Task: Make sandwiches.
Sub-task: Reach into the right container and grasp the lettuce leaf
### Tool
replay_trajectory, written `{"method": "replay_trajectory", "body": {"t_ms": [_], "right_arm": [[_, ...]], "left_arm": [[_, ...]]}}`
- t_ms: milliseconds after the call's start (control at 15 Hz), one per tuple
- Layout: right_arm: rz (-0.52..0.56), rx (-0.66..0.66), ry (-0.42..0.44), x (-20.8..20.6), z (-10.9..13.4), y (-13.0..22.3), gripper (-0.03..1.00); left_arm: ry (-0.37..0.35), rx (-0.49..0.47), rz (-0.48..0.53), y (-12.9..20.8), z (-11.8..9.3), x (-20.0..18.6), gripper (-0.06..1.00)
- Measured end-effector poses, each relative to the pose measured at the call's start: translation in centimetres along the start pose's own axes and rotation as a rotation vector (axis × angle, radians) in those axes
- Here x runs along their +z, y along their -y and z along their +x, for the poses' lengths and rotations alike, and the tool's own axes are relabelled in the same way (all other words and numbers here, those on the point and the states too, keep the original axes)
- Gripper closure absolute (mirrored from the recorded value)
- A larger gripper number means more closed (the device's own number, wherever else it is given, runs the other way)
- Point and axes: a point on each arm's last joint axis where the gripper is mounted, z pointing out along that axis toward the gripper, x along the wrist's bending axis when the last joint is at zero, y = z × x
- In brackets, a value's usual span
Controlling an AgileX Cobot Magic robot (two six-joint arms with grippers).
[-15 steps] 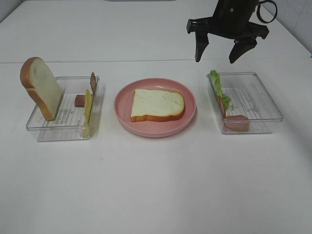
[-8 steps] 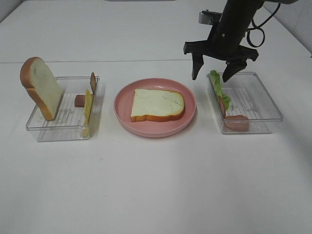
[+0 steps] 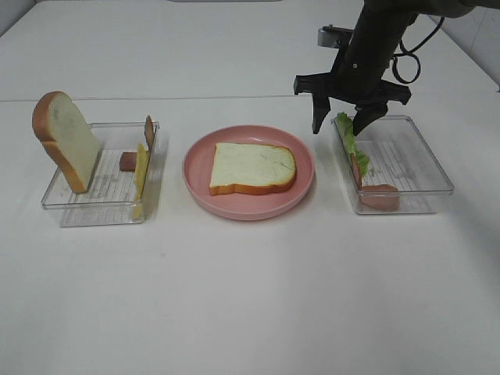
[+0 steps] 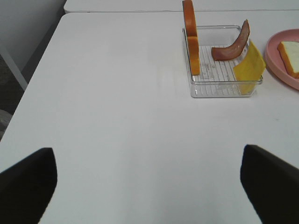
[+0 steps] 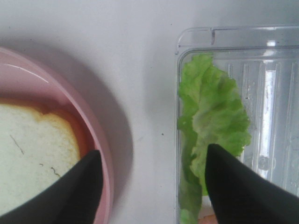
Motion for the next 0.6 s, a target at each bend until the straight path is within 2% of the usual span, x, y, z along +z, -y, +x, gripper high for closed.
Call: {"method": "replay_trajectory", "body": {"t_ms": [67,133,267,400,600], "right_arm": [[-0.002,0.003,0.008,0.0,-0.07,-0.02,0.4],[-0.007,0.006,0.025,0.0,-0.22,-0.06,0.56],[-0.016,0.004,0.044,0.0,-0.4,-0.14,0.8],[-0.017,-0.005,0.059,-0.01,-0.54,-0.16,0.95],[-0.013,-0.02,0.076,-0.06,-0.69,-0.11,0.95]], "left_arm": [[0.0,0.0,0.0,0.0,0.0,0.0,-0.05],[0.0,0.0,0.0,0.0,0.0,0.0,-0.05],[0.0,0.0,0.0,0.0,0.0,0.0,-0.05],[0.0,0.0,0.0,0.0,0.0,0.0,-0.05],[0.0,0.0,0.0,0.0,0.0,0.0,-0.05]]}}
